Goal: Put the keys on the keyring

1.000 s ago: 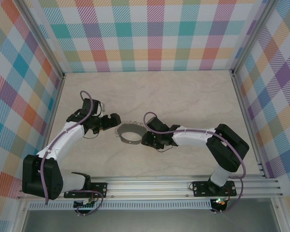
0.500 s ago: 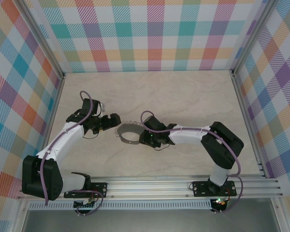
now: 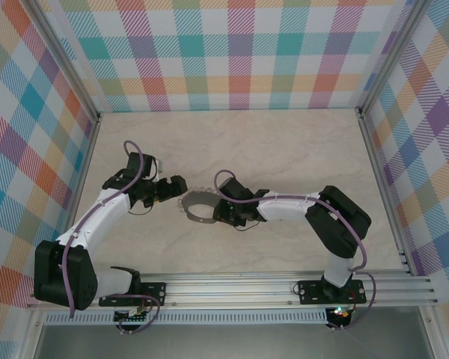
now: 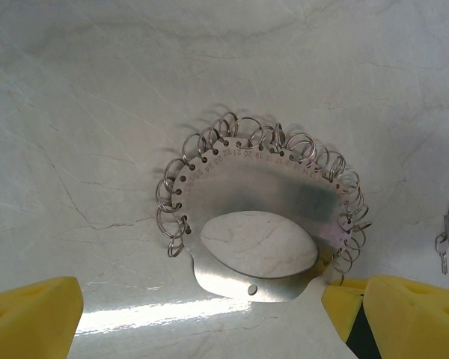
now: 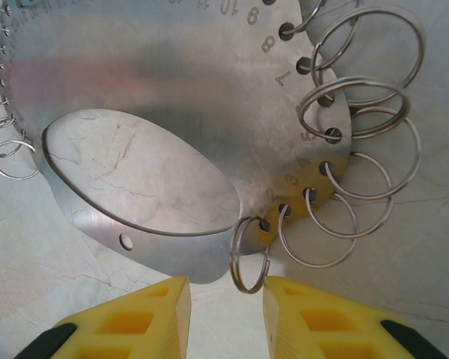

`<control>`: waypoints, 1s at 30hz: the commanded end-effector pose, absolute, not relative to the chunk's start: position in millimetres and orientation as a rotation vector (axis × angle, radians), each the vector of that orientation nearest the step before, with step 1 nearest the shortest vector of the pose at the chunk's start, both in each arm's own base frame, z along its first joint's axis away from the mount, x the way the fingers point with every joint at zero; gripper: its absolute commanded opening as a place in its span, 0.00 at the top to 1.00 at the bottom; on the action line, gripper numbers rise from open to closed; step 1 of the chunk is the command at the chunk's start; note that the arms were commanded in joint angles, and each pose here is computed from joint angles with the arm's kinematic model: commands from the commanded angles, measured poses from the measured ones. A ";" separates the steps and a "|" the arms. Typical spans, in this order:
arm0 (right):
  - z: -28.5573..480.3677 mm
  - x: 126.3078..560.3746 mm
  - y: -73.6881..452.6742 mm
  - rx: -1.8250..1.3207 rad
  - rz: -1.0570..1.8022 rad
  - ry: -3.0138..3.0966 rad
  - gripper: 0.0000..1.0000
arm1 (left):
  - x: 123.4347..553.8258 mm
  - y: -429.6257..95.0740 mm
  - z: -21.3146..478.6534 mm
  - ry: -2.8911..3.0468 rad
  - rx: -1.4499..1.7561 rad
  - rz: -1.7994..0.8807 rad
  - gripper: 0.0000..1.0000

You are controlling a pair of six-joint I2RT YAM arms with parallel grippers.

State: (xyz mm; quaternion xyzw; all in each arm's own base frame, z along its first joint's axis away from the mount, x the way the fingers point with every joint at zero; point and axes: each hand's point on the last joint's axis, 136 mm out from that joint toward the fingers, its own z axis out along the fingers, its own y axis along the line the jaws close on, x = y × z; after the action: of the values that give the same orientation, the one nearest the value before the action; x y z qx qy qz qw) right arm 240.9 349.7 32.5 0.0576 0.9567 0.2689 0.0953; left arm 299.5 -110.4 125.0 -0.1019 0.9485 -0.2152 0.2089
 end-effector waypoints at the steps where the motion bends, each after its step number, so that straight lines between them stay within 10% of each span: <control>1: 32.0 241.5 353.4 0.179 0.792 2.835 0.69 | 296.7 -116.7 136.4 2.629 -0.226 -0.617 0.04; 30: 28.0 253.3 347.1 0.146 0.711 2.830 0.72 | 296.4 -115.3 136.8 2.630 -0.223 -0.605 0.03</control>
State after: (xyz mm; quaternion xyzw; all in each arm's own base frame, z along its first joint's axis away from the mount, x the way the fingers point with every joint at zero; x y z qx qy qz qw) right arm 246.7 346.0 26.8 0.0574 0.9613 0.2485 0.1038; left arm 299.4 -110.3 125.1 -0.0991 0.9490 -0.2141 0.2090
